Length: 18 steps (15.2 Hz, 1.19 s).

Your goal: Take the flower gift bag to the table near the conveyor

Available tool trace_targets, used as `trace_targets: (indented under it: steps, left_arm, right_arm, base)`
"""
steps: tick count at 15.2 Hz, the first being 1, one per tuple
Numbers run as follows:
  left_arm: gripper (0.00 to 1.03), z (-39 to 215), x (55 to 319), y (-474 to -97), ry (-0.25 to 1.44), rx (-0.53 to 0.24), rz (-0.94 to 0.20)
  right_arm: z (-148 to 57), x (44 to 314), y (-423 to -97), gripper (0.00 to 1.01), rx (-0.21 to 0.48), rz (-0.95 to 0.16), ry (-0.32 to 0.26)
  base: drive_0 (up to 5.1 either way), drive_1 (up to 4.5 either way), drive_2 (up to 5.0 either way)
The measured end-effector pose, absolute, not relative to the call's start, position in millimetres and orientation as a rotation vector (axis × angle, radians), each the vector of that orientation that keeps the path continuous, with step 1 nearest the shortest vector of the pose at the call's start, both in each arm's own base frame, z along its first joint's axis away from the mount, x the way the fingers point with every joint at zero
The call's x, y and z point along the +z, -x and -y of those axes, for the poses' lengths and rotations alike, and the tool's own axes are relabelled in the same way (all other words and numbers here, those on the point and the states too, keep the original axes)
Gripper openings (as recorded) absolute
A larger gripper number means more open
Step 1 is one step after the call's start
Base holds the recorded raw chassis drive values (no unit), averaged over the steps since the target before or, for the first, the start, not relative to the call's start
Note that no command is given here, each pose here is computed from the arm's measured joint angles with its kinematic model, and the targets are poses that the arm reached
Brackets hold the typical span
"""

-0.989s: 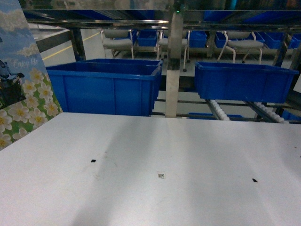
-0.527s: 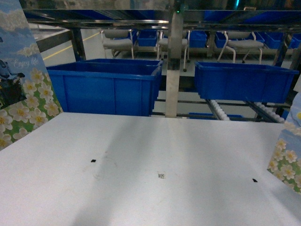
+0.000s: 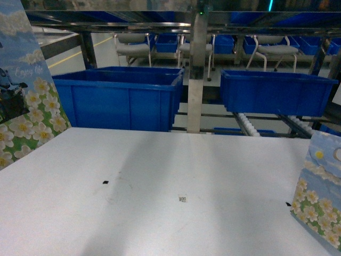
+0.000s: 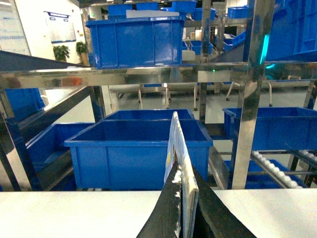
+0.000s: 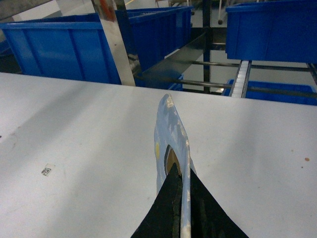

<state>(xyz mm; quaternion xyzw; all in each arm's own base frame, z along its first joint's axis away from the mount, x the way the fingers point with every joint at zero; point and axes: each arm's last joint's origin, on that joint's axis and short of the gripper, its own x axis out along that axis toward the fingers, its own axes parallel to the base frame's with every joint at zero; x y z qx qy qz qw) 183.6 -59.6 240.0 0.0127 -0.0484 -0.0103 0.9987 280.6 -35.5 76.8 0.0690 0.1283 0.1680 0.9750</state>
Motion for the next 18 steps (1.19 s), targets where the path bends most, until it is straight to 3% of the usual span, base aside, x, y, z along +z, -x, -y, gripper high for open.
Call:
trace_targets:
  steps: [4,8,13,15,18]
  left_arm:
    - [0.02,60,240,-184,-0.025,-0.021,0.097]
    - [0.02,60,240,-184,-0.025,-0.021,0.097]
    - [0.02,60,240,-184,-0.025,-0.021,0.097]
    - [0.02,60,240,-184,-0.025,-0.020,0.097]
    - [0.02,60,240,-184,-0.025,-0.020,0.097]
  right_arm:
    - [33,63,-283,0.02,0.353,-0.284,-0.152]
    - [27,64,-282,0.05,0.325,-0.292,-0.155]
    - [15,72,-257,0.66,0.278,-0.329,-0.190]
    - [11,81,-242,0.96,0.251,-0.316,-0.197]
    - [5,108,-226,0.98,0.217,-0.211,-0.178]
  base:
    - [0.0,0.00,0.0]
    - [0.0,0.00,0.0]
    - [0.0,0.00,0.0]
    - [0.0,0.00,0.0]
    - [0.0,0.00,0.0]
